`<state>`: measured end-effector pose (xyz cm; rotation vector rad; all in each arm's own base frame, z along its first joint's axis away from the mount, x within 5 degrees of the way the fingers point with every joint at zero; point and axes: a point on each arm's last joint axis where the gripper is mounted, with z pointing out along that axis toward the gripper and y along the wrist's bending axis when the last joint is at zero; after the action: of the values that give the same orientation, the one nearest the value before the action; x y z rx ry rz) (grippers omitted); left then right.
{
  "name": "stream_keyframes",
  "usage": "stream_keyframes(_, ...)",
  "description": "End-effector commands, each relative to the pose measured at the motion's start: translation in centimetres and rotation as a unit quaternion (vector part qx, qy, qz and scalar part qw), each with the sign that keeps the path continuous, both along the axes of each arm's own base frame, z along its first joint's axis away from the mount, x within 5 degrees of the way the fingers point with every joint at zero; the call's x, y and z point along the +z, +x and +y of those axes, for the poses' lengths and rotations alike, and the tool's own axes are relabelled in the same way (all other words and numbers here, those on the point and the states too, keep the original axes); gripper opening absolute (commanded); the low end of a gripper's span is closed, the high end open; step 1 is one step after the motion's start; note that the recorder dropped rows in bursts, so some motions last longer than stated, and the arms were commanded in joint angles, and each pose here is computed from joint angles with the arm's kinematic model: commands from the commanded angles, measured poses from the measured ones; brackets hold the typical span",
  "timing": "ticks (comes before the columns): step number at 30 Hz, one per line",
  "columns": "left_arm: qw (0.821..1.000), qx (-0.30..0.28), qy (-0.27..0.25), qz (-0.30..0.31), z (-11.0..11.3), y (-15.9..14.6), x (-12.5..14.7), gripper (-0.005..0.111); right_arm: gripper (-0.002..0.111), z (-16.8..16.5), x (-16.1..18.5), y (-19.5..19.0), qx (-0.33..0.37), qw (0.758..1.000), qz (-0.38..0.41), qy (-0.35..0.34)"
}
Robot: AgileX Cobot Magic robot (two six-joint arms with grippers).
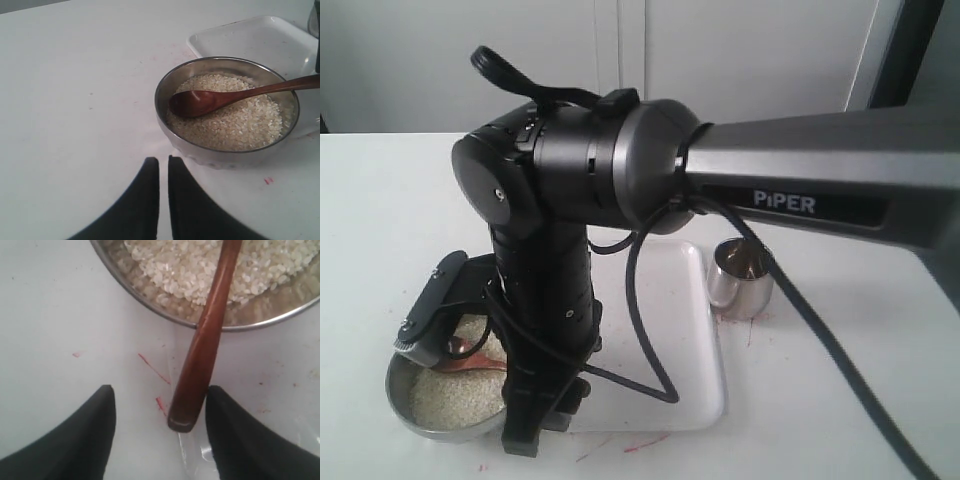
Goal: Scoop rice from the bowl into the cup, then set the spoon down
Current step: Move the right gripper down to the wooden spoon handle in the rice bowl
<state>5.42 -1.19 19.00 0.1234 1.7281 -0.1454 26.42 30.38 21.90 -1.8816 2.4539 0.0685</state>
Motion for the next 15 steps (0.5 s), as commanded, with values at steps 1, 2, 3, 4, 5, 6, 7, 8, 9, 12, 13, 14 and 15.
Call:
stream_keyframes(1, 1.000, -0.003, -0.005, -0.001, -0.04, -0.01, 0.11, 0.014, 0.051, 0.32, -1.13, 0.37, -0.002, 1.000, -0.004, -0.002)
stream_keyframes(2, 1.000, -0.003, -0.005, -0.001, -0.04, -0.01, 0.11, 0.014, 0.051, 0.35, -1.19, 0.40, -0.002, 1.000, -0.005, -0.002)
stream_keyframes(3, 1.000, -0.003, -0.005, -0.001, -0.04, -0.01, 0.11, 0.014, 0.051, 0.46, -1.36, 0.50, -0.003, 1.000, -0.008, 0.001)
stream_keyframes(4, 1.000, -0.003, -0.005, -0.001, -0.04, -0.01, 0.11, 0.014, 0.051, 0.49, -1.34, 0.53, -0.003, 1.000, -0.009, 0.003)
stream_keyframes(5, 1.000, -0.003, -0.005, -0.001, -0.04, -0.01, 0.11, 0.014, 0.049, 0.62, -1.42, 0.65, -0.008, 1.000, -0.014, 0.009)
stream_keyframes(6, 1.000, -0.003, -0.005, -0.001, -0.04, -0.01, 0.11, 0.014, 0.049, 0.68, -1.42, 0.70, -0.014, 1.000, -0.017, 0.013)
stream_keyframes(7, 1.000, -0.003, -0.005, -0.001, -0.04, -0.01, 0.11, 0.014, 0.049, 0.75, -1.43, 0.78, -0.016, 1.000, -0.021, 0.016)
stream_keyframes(8, 1.000, -0.003, -0.005, -0.001, -0.04, -0.01, 0.11, 0.014, 0.049, 0.84, -1.49, 0.87, -0.016, 0.999, -0.024, 0.020)
stream_keyframes(9, 1.000, -0.003, -0.005, -0.001, -0.04, -0.01, 0.11, 0.014, 0.049, 0.90, -1.48, 0.92, -0.016, 0.999, -0.027, 0.023)
stream_keyframes(12, 1.000, -0.003, -0.005, -0.001, -0.04, -0.01, 0.11, 0.014, 0.049, 1.05, -1.46, 1.05, -0.018, 0.999, -0.034, 0.032)
stream_keyframes(13, 1.000, -0.003, -0.005, -0.001, -0.04, -0.01, 0.11, 0.014, 0.049, 1.07, -1.45, 1.07, -0.018, 0.999, -0.035, 0.033)
stream_keyframes(14, 1.000, -0.003, -0.005, -0.001, -0.04, -0.01, 0.11, 0.014, 0.049, 1.08, -1.45, 1.08, -0.018, 0.999, -0.036, 0.034)
stream_keyframes(15, 1.000, -0.003, -0.005, -0.001, -0.04, -0.01, 0.11, 0.014, 0.049, 1.08, -1.45, 1.08, -0.018, 0.999, -0.036, 0.034)
